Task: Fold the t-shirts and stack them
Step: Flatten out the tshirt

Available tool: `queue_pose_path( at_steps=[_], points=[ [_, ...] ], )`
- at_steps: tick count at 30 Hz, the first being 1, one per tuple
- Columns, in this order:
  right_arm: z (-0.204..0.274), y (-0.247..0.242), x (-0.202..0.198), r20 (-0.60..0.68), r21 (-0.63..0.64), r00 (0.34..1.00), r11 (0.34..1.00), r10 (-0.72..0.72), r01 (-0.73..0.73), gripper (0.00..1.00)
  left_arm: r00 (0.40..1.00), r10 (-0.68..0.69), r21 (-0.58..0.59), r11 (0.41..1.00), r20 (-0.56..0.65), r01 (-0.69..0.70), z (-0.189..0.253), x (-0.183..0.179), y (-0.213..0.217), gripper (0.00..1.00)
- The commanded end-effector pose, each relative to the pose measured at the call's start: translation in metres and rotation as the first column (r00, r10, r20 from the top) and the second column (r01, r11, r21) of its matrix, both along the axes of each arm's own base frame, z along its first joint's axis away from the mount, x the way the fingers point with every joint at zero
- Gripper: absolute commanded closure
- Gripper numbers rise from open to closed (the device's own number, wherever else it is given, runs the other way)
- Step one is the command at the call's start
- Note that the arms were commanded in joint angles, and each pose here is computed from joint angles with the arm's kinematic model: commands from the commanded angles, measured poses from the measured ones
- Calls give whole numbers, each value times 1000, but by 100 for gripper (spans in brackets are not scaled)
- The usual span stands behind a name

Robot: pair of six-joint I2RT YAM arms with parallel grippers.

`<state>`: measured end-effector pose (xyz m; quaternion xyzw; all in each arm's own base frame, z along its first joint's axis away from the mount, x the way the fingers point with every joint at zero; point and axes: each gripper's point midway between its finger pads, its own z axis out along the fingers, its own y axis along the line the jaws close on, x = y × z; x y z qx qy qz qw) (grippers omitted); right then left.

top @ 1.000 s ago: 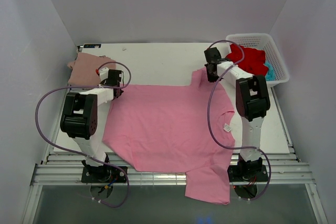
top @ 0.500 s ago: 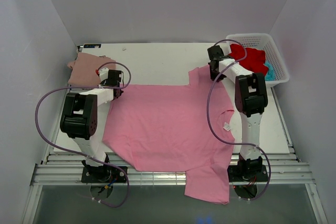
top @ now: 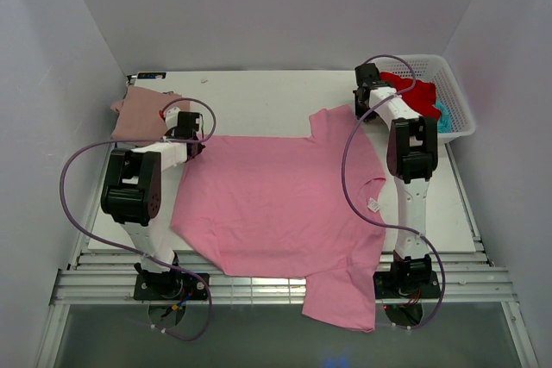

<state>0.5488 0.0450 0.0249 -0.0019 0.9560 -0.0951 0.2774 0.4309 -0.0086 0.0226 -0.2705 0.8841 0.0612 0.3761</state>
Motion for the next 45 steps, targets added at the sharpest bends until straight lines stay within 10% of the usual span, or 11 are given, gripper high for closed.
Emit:
queue_pose_path(
  at_steps=[1, 8, 45],
  points=[
    [-4, 14, -5, -3, 68, 998, 995, 68, -68, 82, 997, -76, -60, 995, 23, 77, -1, -4, -15, 73],
    [30, 39, 12, 105, 169, 982, 971, 156, -172, 69, 984, -104, -45, 993, 144, 112, 40, 6, -20, 33],
    [28, 59, 33, 146, 291, 966, 924, 214, -249, 54, 974, -147, 106, 986, 170, 131, 35, 64, -17, 32]
  ],
)
